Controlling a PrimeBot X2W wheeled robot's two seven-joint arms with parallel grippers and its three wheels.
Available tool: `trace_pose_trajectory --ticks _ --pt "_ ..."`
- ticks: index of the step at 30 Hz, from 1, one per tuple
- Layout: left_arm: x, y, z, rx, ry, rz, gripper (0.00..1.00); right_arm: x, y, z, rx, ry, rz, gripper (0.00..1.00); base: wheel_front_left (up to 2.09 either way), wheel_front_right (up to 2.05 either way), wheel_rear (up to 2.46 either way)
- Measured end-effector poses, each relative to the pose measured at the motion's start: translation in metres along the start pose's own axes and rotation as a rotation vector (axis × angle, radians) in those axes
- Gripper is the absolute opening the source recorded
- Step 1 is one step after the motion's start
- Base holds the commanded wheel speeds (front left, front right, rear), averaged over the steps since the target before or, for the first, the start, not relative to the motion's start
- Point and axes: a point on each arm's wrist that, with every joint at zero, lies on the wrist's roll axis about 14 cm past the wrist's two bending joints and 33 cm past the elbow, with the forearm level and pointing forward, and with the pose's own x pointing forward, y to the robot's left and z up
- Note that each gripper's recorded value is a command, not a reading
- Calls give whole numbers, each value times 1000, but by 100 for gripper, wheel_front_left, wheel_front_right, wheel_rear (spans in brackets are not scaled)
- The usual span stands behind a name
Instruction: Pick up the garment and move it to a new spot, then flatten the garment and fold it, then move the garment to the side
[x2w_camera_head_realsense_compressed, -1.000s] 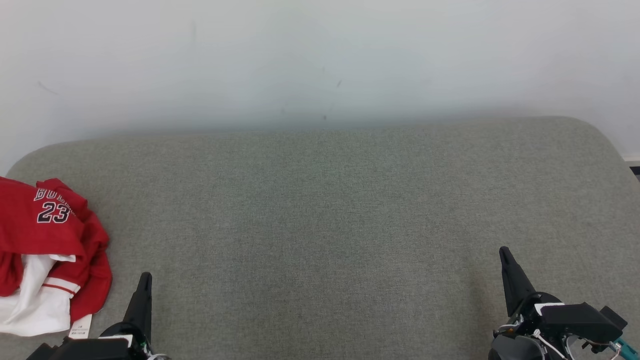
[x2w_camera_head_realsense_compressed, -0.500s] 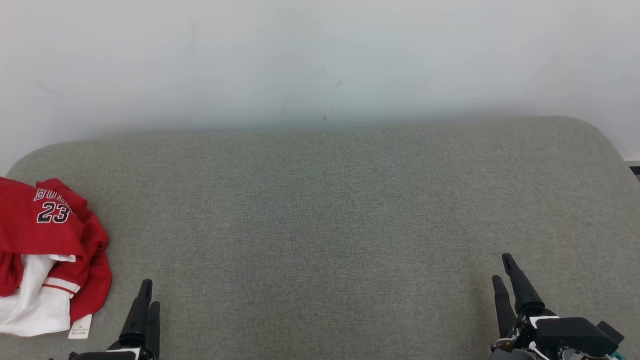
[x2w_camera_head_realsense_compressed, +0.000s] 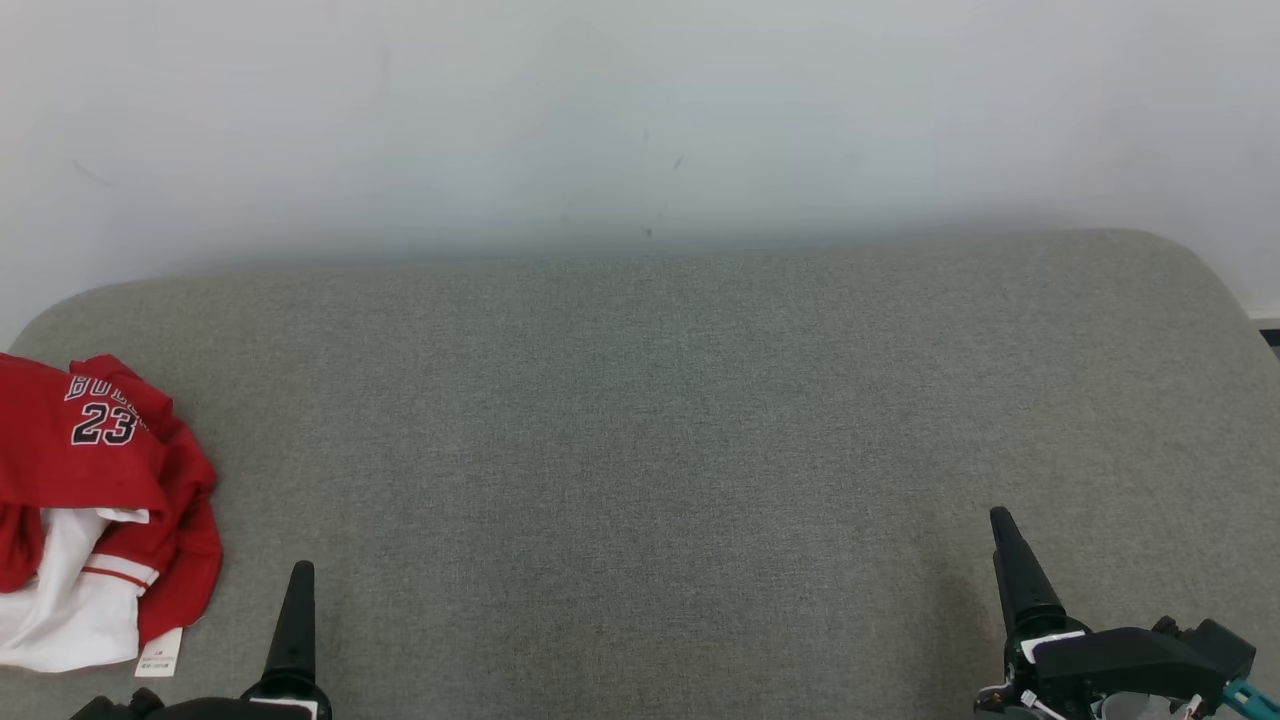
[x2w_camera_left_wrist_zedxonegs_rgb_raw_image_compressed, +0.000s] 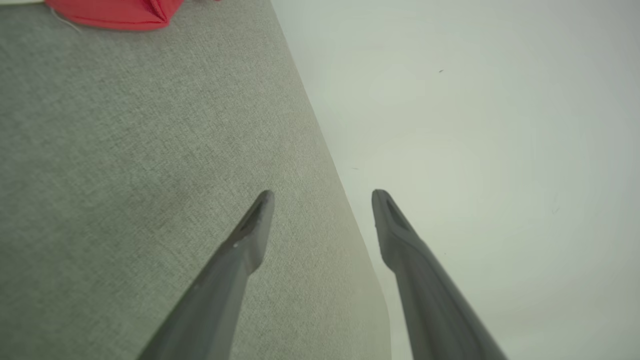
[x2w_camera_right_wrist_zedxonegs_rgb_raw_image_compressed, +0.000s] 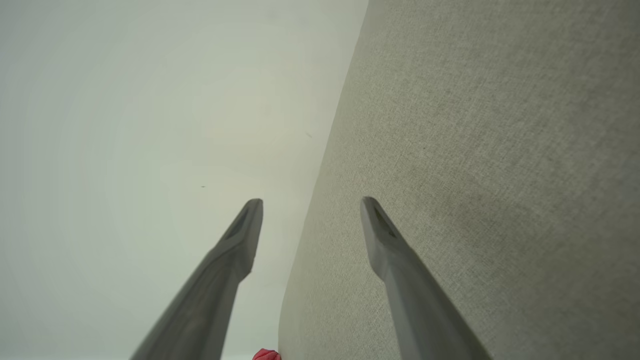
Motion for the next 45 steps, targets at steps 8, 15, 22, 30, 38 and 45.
trace_pose_trajectory --ticks 8,15,22,30,38,45 --pt "-4 6 -3 141 3 16 100 0 0 -2 -128 -3 -2 100 0 0 0" --pt "-4 6 -1 280 -8 17 100 0 0 -4 -267 -5 2 100 0 0 0" --pt "-5 6 0 390 -19 16 100 0 1 -4 -369 -13 8 100 0 0 0" --pt "-6 8 0 508 -23 17 100 1 2 -6 -474 -13 16 100 0 0 0" --pt "-5 7 -1 619 -24 9 100 4 3 -6 -570 -20 24 100 0 0 0" --pt "-3 5 -2 706 -24 -3 100 5 3 -5 -660 -20 31 100 0 0 0"
